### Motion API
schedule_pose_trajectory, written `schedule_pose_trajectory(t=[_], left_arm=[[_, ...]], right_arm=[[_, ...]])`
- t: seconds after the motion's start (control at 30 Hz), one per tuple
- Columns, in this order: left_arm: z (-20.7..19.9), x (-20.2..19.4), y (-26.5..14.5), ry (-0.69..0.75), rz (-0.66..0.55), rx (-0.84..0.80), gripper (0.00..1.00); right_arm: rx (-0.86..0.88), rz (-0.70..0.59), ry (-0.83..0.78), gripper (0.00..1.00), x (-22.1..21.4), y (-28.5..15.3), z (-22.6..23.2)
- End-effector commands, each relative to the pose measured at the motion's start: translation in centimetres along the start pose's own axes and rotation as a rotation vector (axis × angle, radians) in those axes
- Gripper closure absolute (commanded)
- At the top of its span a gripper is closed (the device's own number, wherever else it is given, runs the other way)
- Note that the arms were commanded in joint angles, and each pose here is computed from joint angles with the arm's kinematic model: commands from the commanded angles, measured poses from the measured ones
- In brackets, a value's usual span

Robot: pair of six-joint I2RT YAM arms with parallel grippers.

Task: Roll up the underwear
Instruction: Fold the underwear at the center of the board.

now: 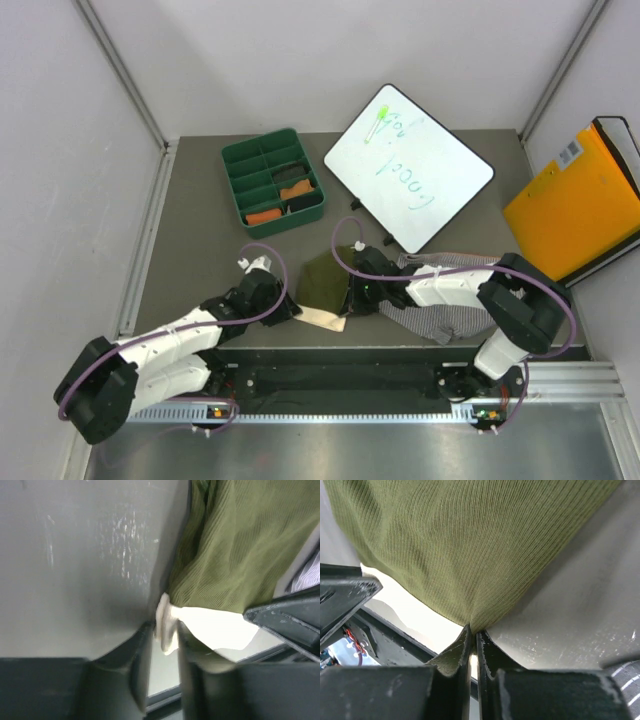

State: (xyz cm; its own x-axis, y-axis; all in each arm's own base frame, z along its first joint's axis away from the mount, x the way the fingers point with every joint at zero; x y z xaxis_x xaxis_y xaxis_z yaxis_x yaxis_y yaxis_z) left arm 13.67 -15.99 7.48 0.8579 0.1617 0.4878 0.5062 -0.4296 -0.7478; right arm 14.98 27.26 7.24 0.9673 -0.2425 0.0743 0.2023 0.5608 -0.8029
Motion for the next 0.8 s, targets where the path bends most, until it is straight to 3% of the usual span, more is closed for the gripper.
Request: schedule_pose_trajectory(t=[0.0, 0.23, 0.47, 0.63, 0.67, 0.77], left_arm=[[-0.2, 0.2, -0.8, -0.016, -0.021, -0.008, 0.59], [0.2, 0.5, -0.8, -0.06, -0.087, 0.0, 0.56], [0.8, 0.0, 0.5, -0.049, -0.074, 0.029, 0.61], [0.8, -0.4, 1.5, -0.036, -0.064, -0.005, 0.78], [0.8, -0.4, 1.6, -0.036, -0.061, -0.006, 0.99], [0.7, -0.2, 1.4, -0.017, -0.051, 0.01, 1.0]], right_arm=[[-0.091, 0.008, -0.023, 0.99, -0.5, 0.6, -1.8], [-0.101, 0.02, -0.024, 1.0, -0.6, 1.0, -2.0], [-0.11, 0.022, -0.024, 1.0, -0.7, 1.0, -2.2], [-0.121, 0.012, -0.024, 1.0, -0.6, 0.9, -2.4], [-0.125, 0.007, -0.024, 1.0, -0.6, 0.9, -2.4], [-0.156, -0.007, -0.033, 1.0, -0.4, 0.8, -2.7]])
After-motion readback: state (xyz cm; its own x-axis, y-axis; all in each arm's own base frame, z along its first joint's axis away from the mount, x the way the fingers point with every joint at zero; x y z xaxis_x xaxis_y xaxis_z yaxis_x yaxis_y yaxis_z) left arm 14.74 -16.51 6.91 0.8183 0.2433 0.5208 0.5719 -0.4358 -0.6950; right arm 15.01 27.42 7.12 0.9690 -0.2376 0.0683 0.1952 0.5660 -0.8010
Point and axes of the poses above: each gripper's point midway between its finger pads, its own y axis out along the fingers, its own z axis along the line the jaws close on, x = y × z, the point moved 7 cm from there along -y, back along the fingers, and after that the axes turned 14 degrees about y, right-handed, at the moved point
